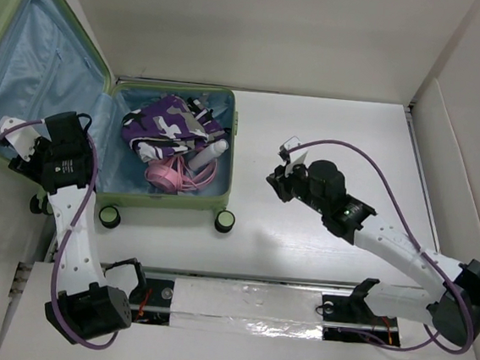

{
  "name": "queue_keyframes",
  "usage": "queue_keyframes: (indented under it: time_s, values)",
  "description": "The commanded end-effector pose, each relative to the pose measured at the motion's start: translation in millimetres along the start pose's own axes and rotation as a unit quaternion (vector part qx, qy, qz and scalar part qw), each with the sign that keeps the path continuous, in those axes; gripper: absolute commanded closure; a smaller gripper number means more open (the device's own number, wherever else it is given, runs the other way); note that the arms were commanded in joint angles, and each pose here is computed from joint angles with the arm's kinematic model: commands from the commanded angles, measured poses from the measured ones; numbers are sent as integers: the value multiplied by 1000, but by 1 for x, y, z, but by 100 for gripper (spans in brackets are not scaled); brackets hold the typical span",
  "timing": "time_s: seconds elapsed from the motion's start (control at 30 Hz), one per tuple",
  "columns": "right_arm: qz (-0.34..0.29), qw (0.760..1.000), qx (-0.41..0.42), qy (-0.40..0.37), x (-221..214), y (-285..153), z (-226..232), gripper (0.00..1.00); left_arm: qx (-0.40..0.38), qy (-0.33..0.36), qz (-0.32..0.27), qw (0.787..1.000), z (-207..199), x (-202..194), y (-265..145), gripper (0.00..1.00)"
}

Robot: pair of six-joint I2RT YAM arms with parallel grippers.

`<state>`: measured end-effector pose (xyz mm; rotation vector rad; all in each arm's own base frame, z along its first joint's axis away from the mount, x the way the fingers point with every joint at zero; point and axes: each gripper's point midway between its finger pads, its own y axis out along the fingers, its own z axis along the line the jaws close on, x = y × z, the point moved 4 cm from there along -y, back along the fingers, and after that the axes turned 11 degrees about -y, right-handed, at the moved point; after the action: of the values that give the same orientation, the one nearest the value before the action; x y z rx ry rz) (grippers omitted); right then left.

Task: Pack the luggage

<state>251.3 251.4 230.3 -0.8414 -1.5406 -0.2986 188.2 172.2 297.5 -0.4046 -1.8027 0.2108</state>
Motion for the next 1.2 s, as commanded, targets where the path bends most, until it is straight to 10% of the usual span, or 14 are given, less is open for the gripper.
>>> queue_keyframes:
  time_s: [0.0,0.73,1.17]
  values:
    - [-21,1000,-7,-13,22,3,-2,78,22,-64,-30,997,7,18,-6,63]
    - [29,998,-62,-4,3,3,-20,80,32,-15,-52,998,-12,27,-2,55]
    - [55,994,-90,8,-9,10,-33,80,32,-21,-48,998,-8,20,-1,100]
